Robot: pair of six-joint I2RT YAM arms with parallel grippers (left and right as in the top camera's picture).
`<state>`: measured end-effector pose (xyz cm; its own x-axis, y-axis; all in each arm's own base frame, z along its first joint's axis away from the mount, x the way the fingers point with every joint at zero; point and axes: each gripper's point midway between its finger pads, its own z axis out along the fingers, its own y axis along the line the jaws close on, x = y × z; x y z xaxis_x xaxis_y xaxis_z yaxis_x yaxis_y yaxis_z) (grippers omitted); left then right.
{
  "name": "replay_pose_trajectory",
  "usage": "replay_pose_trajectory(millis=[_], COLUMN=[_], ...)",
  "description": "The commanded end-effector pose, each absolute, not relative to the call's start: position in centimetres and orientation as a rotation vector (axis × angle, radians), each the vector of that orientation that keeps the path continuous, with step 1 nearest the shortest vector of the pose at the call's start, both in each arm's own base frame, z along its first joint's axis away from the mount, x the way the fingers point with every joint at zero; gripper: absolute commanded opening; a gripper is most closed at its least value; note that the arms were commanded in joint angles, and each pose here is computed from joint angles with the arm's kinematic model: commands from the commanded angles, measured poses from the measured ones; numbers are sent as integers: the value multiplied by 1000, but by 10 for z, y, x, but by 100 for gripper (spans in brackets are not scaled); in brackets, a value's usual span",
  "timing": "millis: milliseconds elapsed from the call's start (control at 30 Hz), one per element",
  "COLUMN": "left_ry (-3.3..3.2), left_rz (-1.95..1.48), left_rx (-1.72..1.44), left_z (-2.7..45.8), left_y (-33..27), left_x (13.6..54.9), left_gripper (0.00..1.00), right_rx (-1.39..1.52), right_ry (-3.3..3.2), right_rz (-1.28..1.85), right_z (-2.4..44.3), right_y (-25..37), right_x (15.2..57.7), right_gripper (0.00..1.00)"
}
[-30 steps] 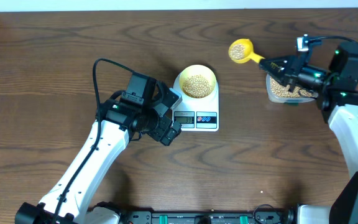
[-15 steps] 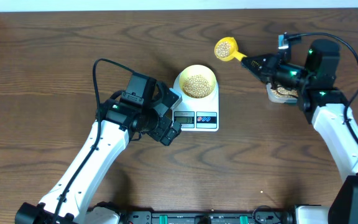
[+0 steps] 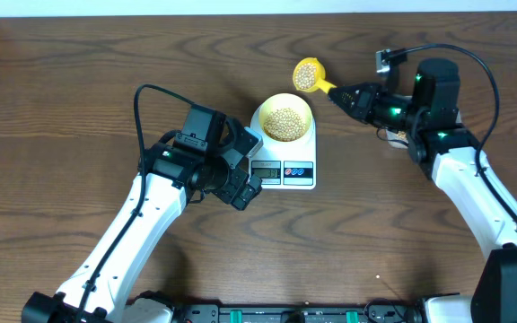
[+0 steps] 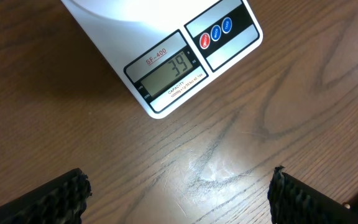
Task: Scoop item into bowl and weigh 50g on scale
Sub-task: 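Lift the filled scoop out and carry it over the yellow bowl, then tilt the scoop over the yellow bowl to pour soybeans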
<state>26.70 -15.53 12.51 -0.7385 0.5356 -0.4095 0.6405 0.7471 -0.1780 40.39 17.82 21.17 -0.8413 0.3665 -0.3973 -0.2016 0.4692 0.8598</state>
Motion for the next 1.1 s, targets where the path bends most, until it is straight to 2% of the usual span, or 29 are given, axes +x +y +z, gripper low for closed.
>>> replay_pose_trajectory(millis=[0, 333, 533, 867, 1067], left_ry=[2608, 2608, 2608, 2608, 2608], left_rz=[-430, -430, -430, -430, -430], left_rx=[933, 933, 933, 933, 933], left_z=[125, 125, 125, 125, 125], left_y=[-154, -154, -154, -154, -154], left_x=[266, 266, 266, 266, 266], left_gripper=[94, 94, 94, 94, 94], right_rx=[52, -88, -128, -403, -449], right_ry=[2191, 2219, 2206, 2126, 2114], right_rz=[1329, 1276, 1267, 1156, 1149], right_z=[198, 175, 176, 175, 175], right_y=[185, 191, 195, 207, 213], right_x=[407, 405, 404, 398, 394], right_gripper=[1, 1, 1, 1, 1])
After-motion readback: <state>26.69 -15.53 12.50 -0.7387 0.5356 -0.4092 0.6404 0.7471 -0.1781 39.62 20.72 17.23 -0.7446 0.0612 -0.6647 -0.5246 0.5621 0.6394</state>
